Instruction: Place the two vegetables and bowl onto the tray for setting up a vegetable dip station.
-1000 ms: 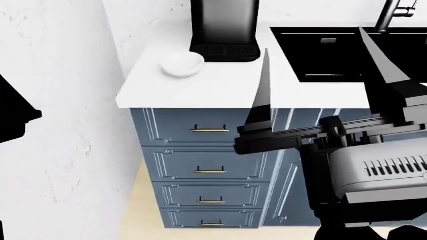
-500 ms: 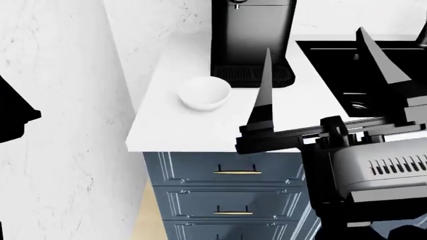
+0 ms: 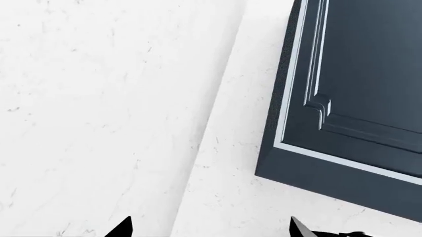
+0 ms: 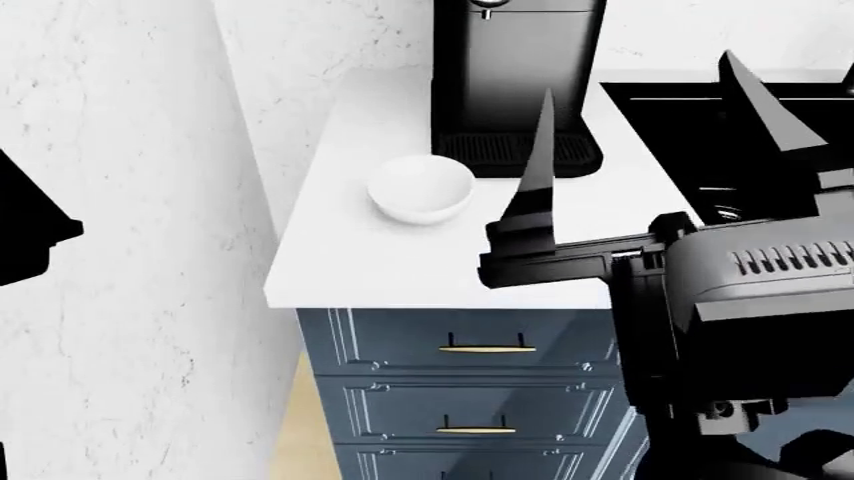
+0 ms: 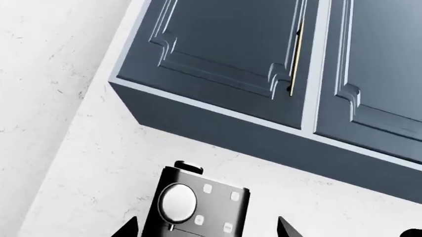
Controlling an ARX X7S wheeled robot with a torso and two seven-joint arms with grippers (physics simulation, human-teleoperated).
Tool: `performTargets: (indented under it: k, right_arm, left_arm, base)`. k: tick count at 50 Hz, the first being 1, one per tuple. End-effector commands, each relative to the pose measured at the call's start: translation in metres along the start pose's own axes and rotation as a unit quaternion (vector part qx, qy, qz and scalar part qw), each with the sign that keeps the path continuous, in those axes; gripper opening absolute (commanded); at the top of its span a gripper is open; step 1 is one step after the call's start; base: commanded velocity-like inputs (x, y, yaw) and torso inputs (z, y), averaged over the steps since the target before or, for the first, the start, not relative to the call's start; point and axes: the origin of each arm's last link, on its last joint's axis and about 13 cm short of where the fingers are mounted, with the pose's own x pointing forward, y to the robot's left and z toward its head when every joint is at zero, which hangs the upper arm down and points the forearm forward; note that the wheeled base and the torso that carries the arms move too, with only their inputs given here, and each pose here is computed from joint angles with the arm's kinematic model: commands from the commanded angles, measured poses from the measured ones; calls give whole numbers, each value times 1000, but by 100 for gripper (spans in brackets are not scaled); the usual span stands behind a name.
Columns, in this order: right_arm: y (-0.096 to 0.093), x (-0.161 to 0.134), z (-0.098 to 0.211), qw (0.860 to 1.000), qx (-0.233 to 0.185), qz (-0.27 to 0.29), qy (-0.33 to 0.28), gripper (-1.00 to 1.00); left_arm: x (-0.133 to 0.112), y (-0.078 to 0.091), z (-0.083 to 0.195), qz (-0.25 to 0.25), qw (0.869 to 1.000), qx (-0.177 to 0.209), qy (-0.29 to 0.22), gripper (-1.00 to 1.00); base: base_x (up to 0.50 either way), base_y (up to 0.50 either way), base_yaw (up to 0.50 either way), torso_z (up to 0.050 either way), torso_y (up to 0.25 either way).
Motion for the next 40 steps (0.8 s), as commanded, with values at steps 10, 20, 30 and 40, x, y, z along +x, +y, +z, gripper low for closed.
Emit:
performTargets:
  k: [10, 20, 30, 40]
  right_arm:
    - [-30, 49, 57, 981, 2, 53, 189, 100]
    - [-39, 92, 56, 950, 23, 57, 306, 100]
    - [-40, 128, 54, 922, 105, 41, 370, 100]
    - [-34, 153, 49, 888, 189, 67, 415, 100]
  left_arm:
    - [1, -1, -1, -3, 1000, -3, 3, 100]
    - [0, -2, -2, -3, 1000, -3, 4, 100]
    - [0, -2, -2, -4, 1000, -4, 5, 100]
    - [0, -2, -2, -5, 1000, -5, 5, 100]
  base:
    - [0, 0, 0, 0, 0]
    - [0, 0, 0, 0, 0]
    - [0, 0, 0, 0, 0]
    - [0, 0, 0, 0, 0]
